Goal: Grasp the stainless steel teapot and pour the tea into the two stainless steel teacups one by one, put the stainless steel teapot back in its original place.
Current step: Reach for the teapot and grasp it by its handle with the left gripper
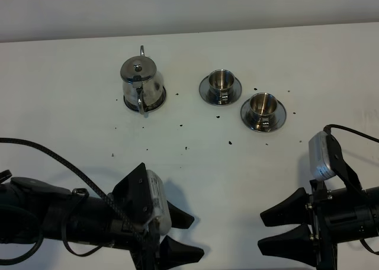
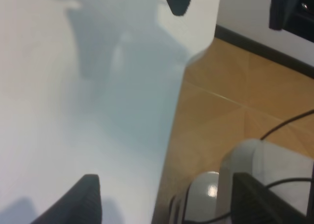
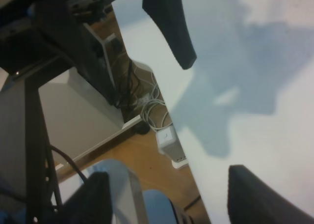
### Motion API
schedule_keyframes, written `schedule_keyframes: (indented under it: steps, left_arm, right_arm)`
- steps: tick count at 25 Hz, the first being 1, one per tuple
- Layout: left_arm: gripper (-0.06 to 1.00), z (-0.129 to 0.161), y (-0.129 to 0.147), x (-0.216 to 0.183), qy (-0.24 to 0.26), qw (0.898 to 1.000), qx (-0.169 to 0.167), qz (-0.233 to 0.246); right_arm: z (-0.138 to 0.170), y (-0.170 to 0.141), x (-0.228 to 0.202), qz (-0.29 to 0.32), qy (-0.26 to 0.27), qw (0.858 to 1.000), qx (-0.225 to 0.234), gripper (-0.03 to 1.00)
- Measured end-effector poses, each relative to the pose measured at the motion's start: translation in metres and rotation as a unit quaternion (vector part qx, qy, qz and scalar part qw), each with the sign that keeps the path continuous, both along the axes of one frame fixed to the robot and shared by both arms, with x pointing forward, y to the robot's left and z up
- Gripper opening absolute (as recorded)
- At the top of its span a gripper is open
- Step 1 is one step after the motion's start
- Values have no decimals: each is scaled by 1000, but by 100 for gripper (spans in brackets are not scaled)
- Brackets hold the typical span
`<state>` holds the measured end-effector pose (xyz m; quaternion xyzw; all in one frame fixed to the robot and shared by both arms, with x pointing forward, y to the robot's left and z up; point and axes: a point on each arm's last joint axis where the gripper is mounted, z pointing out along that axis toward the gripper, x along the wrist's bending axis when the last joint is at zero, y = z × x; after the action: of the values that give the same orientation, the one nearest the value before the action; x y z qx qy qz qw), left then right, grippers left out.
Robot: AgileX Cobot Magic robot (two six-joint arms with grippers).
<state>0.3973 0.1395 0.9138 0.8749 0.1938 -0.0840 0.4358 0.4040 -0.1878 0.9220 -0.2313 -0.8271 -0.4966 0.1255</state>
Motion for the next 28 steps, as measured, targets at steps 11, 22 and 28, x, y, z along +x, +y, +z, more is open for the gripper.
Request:
schedule_keyframes:
  steps: [11, 22, 28]
  left_arm:
    - [59, 51, -4, 40, -66, 988, -13, 140]
    - [59, 93, 3, 85, -94, 938, -3, 333]
    - [59, 119, -3, 98, -96, 928, -46, 358]
  right_arm:
    - [48, -5, 36, -125, -46, 990, -44, 50]
    - [78, -22, 56, -288, -20, 952, -100, 50]
    - [97, -33, 59, -326, 8, 928, -178, 50]
